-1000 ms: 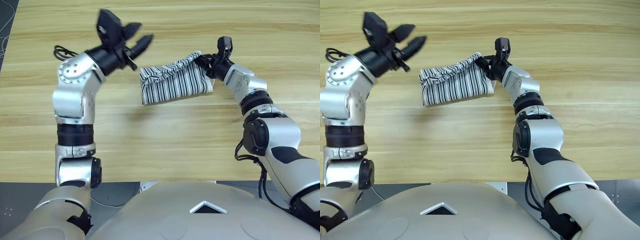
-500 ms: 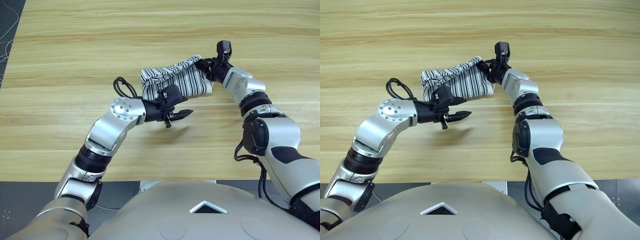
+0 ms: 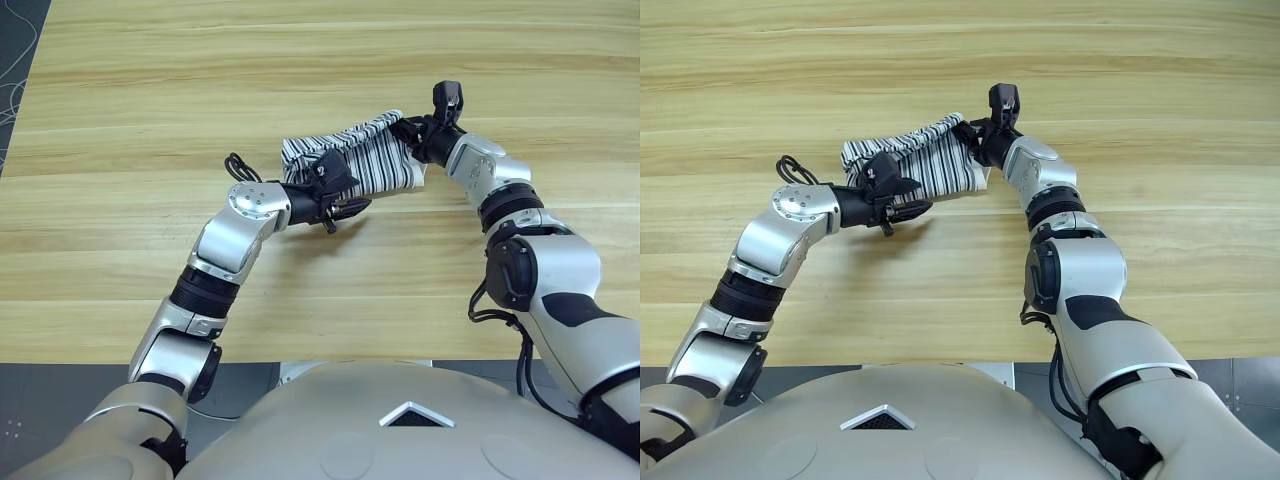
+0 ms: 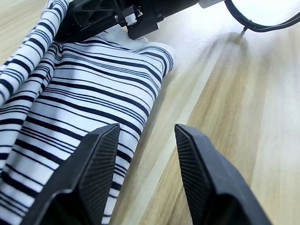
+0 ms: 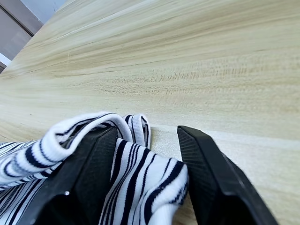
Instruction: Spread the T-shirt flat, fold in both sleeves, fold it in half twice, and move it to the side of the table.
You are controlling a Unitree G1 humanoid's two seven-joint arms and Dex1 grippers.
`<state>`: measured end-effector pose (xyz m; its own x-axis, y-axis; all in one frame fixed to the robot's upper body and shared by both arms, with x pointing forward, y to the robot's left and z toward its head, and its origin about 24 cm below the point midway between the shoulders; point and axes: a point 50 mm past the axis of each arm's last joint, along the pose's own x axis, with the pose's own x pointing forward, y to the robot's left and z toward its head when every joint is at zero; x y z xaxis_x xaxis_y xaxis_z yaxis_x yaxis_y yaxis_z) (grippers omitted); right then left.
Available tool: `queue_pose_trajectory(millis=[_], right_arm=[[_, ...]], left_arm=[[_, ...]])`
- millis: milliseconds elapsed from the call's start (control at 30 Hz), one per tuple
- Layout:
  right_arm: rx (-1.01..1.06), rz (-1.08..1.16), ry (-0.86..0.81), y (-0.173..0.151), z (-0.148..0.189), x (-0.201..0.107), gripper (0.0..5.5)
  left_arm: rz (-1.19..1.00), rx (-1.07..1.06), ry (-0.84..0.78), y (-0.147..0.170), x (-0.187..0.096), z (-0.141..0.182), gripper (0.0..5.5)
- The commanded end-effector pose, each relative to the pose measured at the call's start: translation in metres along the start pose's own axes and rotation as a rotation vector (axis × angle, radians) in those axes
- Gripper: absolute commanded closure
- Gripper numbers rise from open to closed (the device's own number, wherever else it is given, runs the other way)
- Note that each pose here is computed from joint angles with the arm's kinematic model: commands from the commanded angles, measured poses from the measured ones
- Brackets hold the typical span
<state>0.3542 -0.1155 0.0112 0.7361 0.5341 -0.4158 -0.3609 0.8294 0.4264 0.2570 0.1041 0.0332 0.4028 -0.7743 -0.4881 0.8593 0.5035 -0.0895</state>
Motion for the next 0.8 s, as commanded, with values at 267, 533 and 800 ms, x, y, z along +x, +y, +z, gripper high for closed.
queue_pose_trajectory(millis=[267, 533, 800], right_arm=[[0.019, -0.013, 0.085, -0.002, -0.021, -0.001, 3.1], [0.014, -0.001, 0.087, -0.002, -0.02, -0.001, 3.1], [-0.119, -0.178, -0.138, -0.027, 0.028, -0.017, 3.1]], left_arm=[[0.027, -0.072, 0.019, 0.019, 0.001, -0.008, 3.31], [-0.014, -0.107, 0.138, 0.018, 0.004, -0.041, 3.31], [-0.108, -0.07, 0.271, 0.002, -0.015, -0.079, 3.31]])
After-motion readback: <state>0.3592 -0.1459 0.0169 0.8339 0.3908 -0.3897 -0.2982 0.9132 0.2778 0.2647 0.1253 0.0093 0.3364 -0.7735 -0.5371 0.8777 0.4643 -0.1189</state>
